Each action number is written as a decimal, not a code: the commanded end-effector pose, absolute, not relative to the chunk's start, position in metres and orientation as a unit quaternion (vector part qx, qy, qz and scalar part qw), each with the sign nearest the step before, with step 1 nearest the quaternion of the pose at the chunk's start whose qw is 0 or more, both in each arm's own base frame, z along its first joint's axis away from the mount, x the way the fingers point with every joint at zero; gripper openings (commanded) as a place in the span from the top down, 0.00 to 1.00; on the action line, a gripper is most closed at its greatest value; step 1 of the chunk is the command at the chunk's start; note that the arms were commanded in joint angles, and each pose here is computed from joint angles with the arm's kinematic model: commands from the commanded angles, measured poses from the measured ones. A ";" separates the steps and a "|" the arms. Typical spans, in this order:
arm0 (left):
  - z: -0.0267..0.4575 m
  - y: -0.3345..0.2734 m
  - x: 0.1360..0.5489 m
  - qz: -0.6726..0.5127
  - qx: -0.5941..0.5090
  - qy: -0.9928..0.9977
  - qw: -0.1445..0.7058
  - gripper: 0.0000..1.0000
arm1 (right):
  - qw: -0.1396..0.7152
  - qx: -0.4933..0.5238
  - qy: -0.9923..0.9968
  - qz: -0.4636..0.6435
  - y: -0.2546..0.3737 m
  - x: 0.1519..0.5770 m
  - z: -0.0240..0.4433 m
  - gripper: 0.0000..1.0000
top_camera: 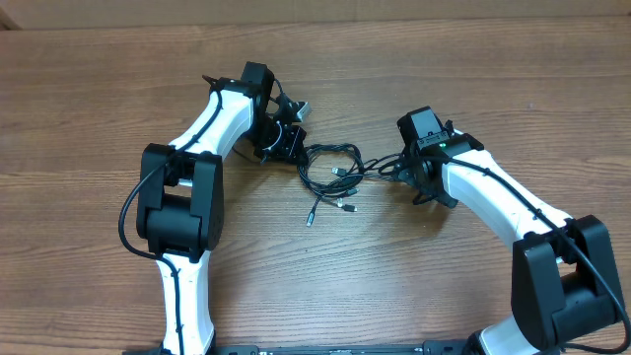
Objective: Untangle cables
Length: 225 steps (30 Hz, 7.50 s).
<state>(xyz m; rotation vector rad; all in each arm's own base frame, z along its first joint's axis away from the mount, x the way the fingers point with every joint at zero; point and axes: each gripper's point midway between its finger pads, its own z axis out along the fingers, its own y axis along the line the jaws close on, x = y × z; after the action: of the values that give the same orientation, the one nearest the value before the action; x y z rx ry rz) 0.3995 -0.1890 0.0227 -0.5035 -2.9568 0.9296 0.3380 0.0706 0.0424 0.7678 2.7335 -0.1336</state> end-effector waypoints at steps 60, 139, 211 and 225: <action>0.011 -0.171 0.410 0.242 -0.134 -0.961 0.001 0.96 | 0.091 0.304 0.946 -0.059 -0.008 0.302 -0.002 0.00; 0.012 -0.185 0.407 0.247 -0.154 -0.957 -0.001 0.96 | 0.198 0.156 0.957 0.141 0.171 0.415 0.054 0.30; 0.113 -0.216 0.380 0.546 -0.309 -0.774 -0.087 0.96 | -0.051 0.218 0.957 0.183 0.107 0.313 0.003 0.16; 0.115 -0.182 0.395 0.549 -0.271 -0.783 -0.109 0.96 | -0.083 0.127 0.951 0.269 0.213 0.275 0.000 0.16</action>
<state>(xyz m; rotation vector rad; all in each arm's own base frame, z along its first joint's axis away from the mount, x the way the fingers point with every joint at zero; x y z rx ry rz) 0.3882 -0.1803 0.1071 -0.8642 -2.6640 1.7594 0.3008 0.1959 0.0163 0.4269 3.0683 0.8171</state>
